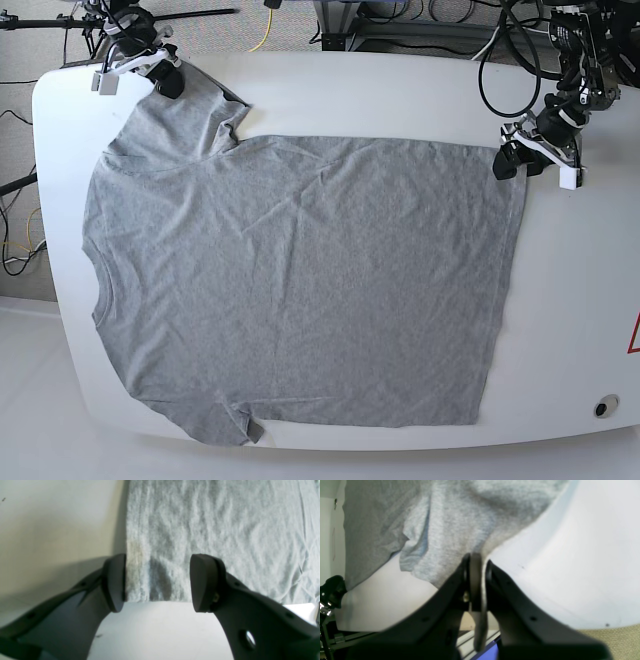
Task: Fold the T-shirt properly
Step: 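Close both grippers on the shirt's shoulder edge corners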
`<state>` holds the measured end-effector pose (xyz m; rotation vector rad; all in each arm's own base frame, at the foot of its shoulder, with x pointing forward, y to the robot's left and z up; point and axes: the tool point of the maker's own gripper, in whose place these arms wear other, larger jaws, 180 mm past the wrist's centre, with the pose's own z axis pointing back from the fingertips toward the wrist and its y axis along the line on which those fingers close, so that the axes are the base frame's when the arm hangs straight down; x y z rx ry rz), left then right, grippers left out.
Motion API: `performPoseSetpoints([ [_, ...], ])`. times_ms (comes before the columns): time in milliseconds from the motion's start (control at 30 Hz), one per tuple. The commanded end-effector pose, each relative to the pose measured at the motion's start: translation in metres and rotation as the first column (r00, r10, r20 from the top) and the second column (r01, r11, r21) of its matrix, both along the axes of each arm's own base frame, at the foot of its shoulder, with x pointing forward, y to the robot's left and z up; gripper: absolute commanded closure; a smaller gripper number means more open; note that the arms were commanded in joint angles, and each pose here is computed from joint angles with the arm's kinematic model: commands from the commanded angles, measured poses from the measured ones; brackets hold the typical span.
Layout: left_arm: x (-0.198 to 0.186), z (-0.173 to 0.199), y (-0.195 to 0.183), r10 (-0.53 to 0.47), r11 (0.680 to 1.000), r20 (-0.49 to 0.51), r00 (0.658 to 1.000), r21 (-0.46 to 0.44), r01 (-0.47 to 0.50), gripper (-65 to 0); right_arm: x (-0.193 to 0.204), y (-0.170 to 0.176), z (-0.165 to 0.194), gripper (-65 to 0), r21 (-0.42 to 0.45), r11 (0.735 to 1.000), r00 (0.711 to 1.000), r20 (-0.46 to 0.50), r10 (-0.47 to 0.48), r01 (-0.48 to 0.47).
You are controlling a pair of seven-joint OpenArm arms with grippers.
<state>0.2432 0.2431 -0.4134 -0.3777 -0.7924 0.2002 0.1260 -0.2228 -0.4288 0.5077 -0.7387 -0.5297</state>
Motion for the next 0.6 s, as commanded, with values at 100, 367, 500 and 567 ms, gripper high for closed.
performPoseSetpoints([
  [100,-0.009,-0.008,-0.011,-0.059,0.998,-0.050,0.997,0.002,0.059,-35.4,-0.001,-0.002,0.003,0.0,-0.007,1.000,1.000,0.004,0.006,-0.006],
  [367,-0.020,-0.018,-0.022,-0.111,0.994,-0.109,0.988,-0.015,0.110,-23.1,-0.001,-0.001,0.002,0.0,-0.007,1.000,1.000,0.002,0.007,-0.007],
  [500,-0.025,-0.024,-0.025,-0.120,0.993,-0.137,0.983,-0.024,0.118,-19.2,-0.002,-0.001,0.002,0.0,-0.007,1.000,1.000,0.001,0.009,-0.009],
  [567,-0.027,-0.025,-0.025,-0.121,0.993,-0.146,0.982,-0.025,0.118,-17.5,-0.002,-0.001,0.002,0.0,-0.007,1.000,1.000,0.002,0.009,-0.009],
])
